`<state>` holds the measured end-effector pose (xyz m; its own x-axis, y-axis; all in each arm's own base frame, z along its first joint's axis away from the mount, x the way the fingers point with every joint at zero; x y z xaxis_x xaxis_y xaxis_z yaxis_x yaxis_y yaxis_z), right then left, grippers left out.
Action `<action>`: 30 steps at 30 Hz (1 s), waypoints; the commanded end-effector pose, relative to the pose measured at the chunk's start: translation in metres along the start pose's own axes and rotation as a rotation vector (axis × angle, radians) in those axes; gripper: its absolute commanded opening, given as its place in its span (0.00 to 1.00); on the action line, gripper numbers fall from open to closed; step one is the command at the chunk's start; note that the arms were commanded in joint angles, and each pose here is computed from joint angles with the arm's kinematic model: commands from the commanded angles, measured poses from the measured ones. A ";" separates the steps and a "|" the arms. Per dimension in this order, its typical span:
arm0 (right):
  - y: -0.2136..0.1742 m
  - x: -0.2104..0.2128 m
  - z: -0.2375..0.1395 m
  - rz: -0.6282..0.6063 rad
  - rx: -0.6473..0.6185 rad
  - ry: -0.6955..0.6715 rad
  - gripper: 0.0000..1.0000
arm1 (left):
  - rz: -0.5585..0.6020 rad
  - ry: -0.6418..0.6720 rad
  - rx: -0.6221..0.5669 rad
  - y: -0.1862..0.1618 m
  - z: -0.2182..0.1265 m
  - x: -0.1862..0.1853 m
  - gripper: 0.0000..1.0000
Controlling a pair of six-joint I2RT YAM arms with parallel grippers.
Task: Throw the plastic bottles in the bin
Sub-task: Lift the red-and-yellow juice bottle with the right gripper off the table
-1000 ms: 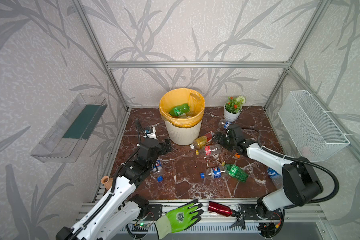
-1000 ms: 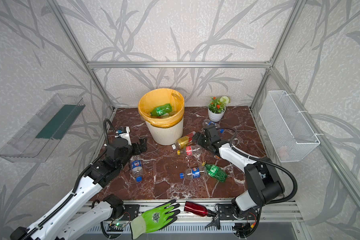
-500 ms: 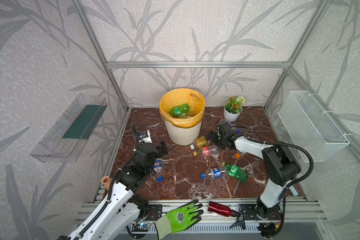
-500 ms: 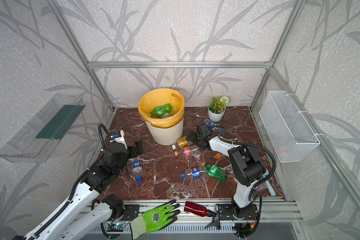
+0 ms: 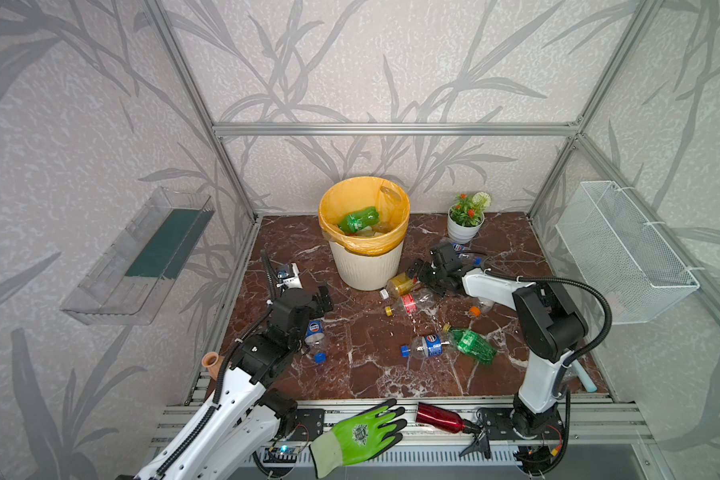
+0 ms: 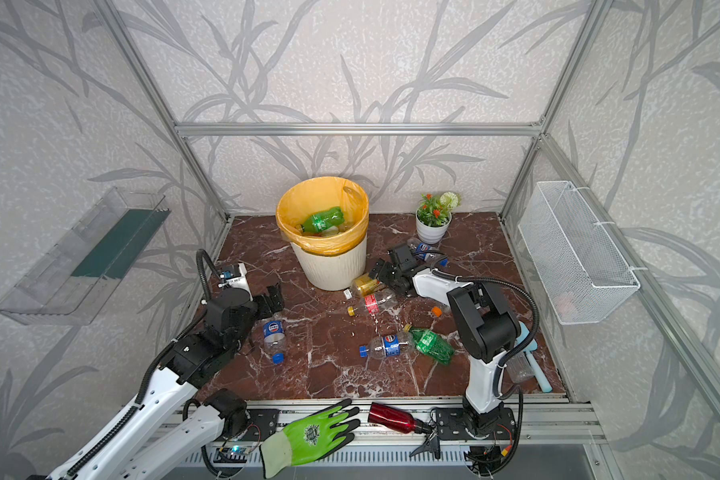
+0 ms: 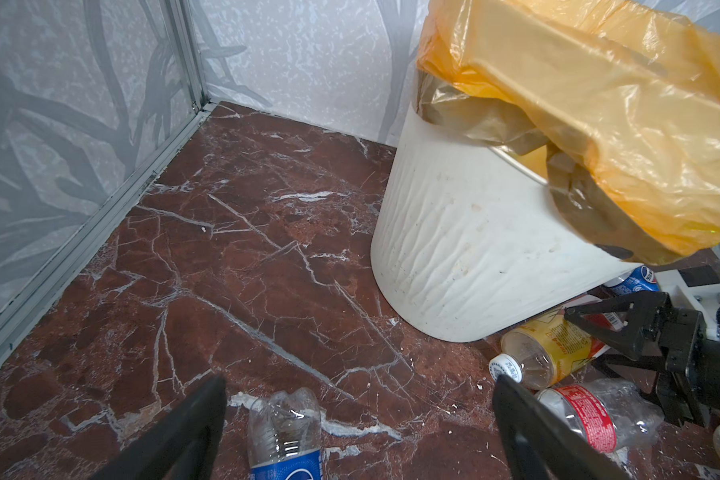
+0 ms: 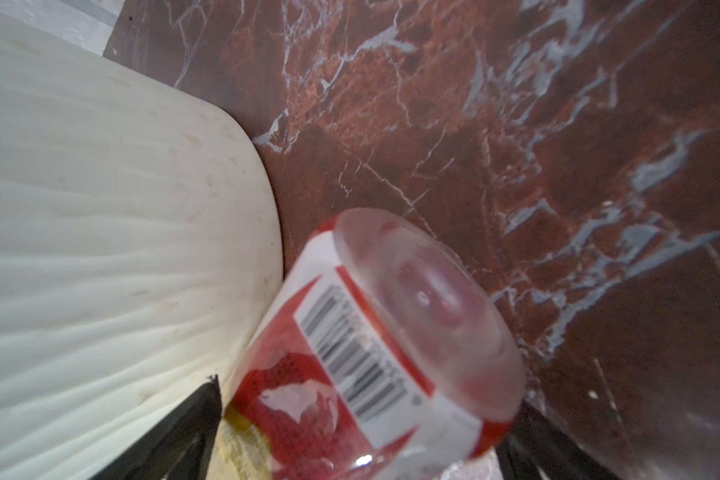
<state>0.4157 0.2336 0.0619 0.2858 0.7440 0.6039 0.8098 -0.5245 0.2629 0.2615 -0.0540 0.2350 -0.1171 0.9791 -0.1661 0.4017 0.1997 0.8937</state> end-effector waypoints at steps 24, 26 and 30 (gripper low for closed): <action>0.030 -0.049 0.000 0.083 -0.075 -0.105 0.79 | -0.014 0.084 -0.026 -0.007 -0.008 0.022 0.99; 0.033 -0.053 -0.002 0.085 -0.082 -0.113 0.79 | -0.012 0.086 -0.025 -0.007 -0.008 0.023 0.99; 0.034 -0.056 -0.005 0.084 -0.081 -0.119 0.81 | -0.013 0.092 -0.026 -0.007 -0.008 0.024 0.99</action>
<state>0.4389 0.1880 0.0546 0.3707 0.7063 0.6031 0.7287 -0.6238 0.2827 0.2520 -0.0388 0.2346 -0.1696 0.9743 -0.1485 0.3707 0.2027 0.9064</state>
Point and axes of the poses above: each gripper's point midway between its finger pads, its own z axis out along the fingers, its own x axis along the line the jaws close on, y = z × x, the point moved 1 cm from there along -z, back along the fingers, and after that the axes turned 4 degrees about z, right-handed, at the moved point
